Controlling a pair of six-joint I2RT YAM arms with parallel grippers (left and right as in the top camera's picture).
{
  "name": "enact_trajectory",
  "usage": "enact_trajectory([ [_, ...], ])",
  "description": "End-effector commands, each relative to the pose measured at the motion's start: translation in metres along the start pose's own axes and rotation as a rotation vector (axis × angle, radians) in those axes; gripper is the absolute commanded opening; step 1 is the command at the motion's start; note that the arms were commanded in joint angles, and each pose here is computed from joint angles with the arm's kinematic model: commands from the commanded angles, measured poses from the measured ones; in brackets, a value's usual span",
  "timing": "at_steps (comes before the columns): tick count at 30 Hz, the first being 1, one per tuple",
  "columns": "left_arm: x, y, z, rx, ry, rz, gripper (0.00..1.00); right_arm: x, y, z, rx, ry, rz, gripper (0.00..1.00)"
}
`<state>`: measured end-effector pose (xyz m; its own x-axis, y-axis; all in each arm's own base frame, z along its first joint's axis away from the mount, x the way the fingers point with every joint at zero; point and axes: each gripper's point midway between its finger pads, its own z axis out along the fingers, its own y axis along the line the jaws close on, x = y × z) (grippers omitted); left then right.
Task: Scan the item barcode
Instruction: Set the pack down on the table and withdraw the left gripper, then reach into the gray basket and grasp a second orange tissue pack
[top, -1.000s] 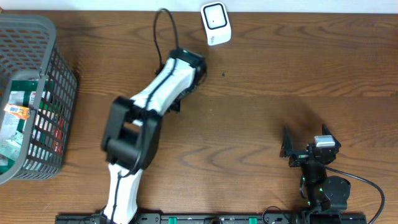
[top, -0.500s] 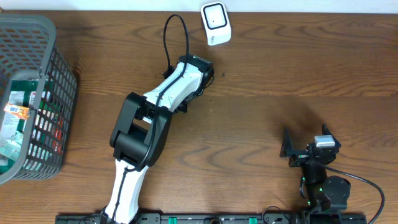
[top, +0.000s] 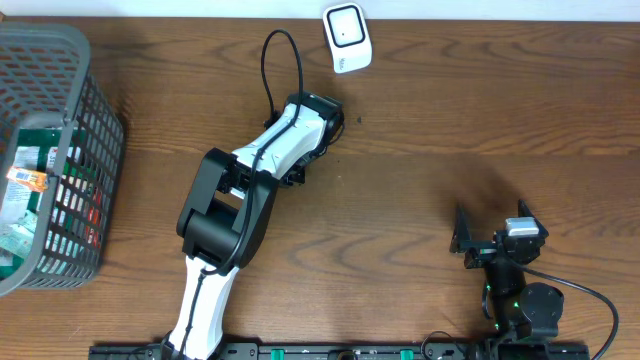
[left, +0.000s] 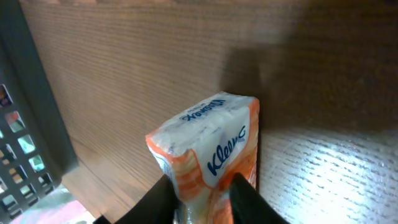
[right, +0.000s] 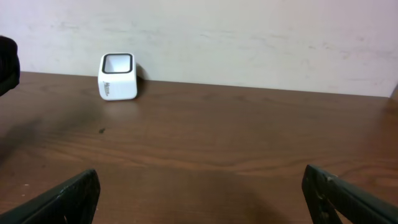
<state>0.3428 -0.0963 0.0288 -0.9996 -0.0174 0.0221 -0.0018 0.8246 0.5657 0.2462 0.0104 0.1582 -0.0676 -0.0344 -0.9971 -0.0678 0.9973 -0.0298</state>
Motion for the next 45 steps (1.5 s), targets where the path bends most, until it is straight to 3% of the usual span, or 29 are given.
enact_trajectory([
  [1, 0.003, 0.0, -0.004, 0.01, 0.005, -0.006, 0.37, 0.0, -0.001, 0.0, 0.005, 0.0, 0.012, 0.99],
  [2, 0.002, 0.001, -0.007, 0.016, -0.002, -0.011, 0.43, 0.0, -0.001, 0.0, 0.005, 0.0, 0.012, 0.99],
  [6, -0.001, 0.005, -0.015, 0.03, -0.022, -0.025, 0.51, 0.0, -0.001, 0.0, 0.005, 0.0, 0.012, 0.99],
  [12, -0.011, 0.014, -0.038, 0.075, -0.082, -0.049, 0.53, 0.0, -0.001, 0.0, 0.005, 0.0, 0.012, 0.99],
  [17, -0.032, 0.045, -0.098, 0.248, -0.21, -0.128, 0.53, 0.0, -0.001, 0.0, 0.005, -0.001, 0.012, 0.99],
  [21, -0.055, 0.125, -0.168, 0.382, -0.414, -0.343, 0.63, 0.0, -0.001, 0.0, 0.005, 0.0, 0.012, 0.99],
  [27, -0.059, 0.295, -0.215, 0.408, -0.714, -0.808, 0.63, 0.0, -0.001, 0.0, 0.005, 0.0, 0.012, 0.99],
  [30, -0.038, 0.371, -0.198, 0.359, -0.734, -1.059, 0.64, 0.0, -0.001, 0.0, 0.005, -0.001, 0.012, 0.99],
  [34, -0.01, 0.434, -0.145, 0.243, -0.638, -1.261, 0.64, 0.0, -0.001, 0.0, 0.005, 0.0, 0.012, 0.99],
  [39, 0.013, 0.462, -0.063, 0.143, -0.422, -1.356, 0.64, 0.0, -0.001, 0.0, 0.005, 0.0, 0.012, 0.99],
  [45, 0.018, 0.448, 0.03, 0.184, -0.135, -1.356, 0.65, 0.0, -0.001, 0.0, 0.005, 0.0, 0.012, 0.99],
])
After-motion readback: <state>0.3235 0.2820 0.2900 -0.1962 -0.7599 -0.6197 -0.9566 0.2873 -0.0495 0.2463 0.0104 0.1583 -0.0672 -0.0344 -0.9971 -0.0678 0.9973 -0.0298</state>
